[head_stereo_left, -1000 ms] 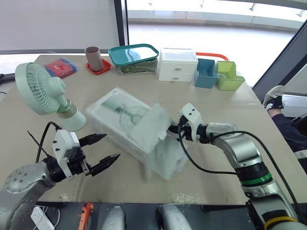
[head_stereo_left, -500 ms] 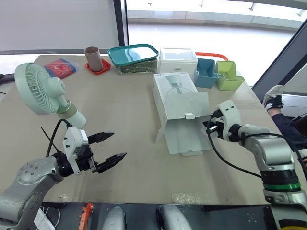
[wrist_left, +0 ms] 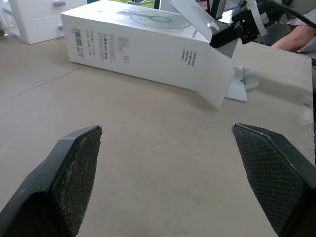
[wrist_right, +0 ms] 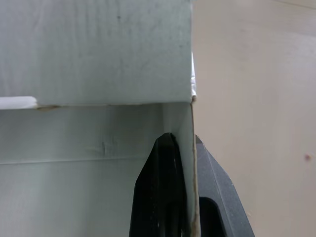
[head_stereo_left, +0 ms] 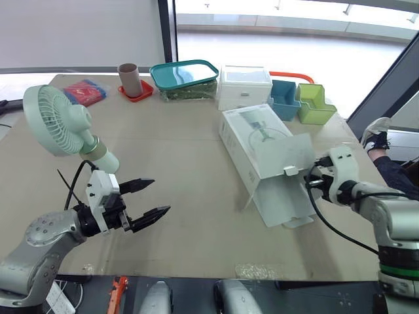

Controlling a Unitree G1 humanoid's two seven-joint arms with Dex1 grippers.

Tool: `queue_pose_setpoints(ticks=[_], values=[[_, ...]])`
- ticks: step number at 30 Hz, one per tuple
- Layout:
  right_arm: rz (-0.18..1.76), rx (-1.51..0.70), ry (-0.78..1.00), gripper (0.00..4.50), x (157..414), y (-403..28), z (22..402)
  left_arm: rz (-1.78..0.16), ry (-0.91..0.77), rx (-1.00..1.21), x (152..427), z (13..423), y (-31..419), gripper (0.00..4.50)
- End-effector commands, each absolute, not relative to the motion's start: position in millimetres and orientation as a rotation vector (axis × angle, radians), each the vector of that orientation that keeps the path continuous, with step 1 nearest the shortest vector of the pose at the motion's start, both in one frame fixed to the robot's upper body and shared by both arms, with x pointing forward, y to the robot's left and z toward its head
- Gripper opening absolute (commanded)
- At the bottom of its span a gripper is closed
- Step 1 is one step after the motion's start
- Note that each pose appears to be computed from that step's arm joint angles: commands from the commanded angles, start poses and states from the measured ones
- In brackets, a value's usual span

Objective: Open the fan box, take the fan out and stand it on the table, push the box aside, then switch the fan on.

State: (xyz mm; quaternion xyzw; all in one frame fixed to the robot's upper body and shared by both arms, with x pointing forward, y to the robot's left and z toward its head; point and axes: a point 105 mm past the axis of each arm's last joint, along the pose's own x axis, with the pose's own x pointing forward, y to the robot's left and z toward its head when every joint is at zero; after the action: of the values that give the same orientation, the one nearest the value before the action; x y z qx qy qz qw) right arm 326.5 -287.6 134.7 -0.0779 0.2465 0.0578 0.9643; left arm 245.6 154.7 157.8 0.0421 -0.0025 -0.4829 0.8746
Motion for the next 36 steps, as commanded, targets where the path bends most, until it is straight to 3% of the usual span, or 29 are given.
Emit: queue_pose_setpoints(ticks=[1, 5, 9, 12, 24, 28, 32, 36], values=[[0.048, -0.187, 0.439, 0.04, 323.7, -303.8, 155.5, -1.034, -0.039, 0.099, 246.5, 163.8, 151.8, 4.50], [0.099, -0.166, 0.418, 1.14, 321.5, -293.0, 161.2, -1.065, -0.032, 0.082, 247.9, 160.2, 147.2, 4.50], [0.182, -0.177, 0.411, 2.90, 314.7, -281.0, 164.4, -1.067, -0.036, 0.087, 250.5, 159.4, 146.1, 4.50], [0.259, -0.202, 0.395, 4.46, 305.9, -271.6, 169.1, -1.070, -0.044, 0.088, 252.8, 159.7, 144.5, 4.50], [0.624, -0.410, 0.187, 4.46, 257.2, -256.7, 209.6, -1.084, -0.056, 0.087, 252.5, 162.5, 142.3, 4.50], [0.694, -0.387, 0.035, 4.46, 261.9, -239.8, 238.3, -1.074, -0.067, 0.086, 252.8, 165.3, 143.2, 4.50], [0.824, -0.311, -0.152, 4.46, 284.5, -195.2, 269.9, -1.019, -0.128, 0.103, 253.8, 175.3, 143.8, 4.50], [0.998, -0.316, -0.170, 4.46, 296.4, -153.5, 263.9, -0.925, -0.199, 0.204, 254.2, 179.9, 145.2, 4.50]])
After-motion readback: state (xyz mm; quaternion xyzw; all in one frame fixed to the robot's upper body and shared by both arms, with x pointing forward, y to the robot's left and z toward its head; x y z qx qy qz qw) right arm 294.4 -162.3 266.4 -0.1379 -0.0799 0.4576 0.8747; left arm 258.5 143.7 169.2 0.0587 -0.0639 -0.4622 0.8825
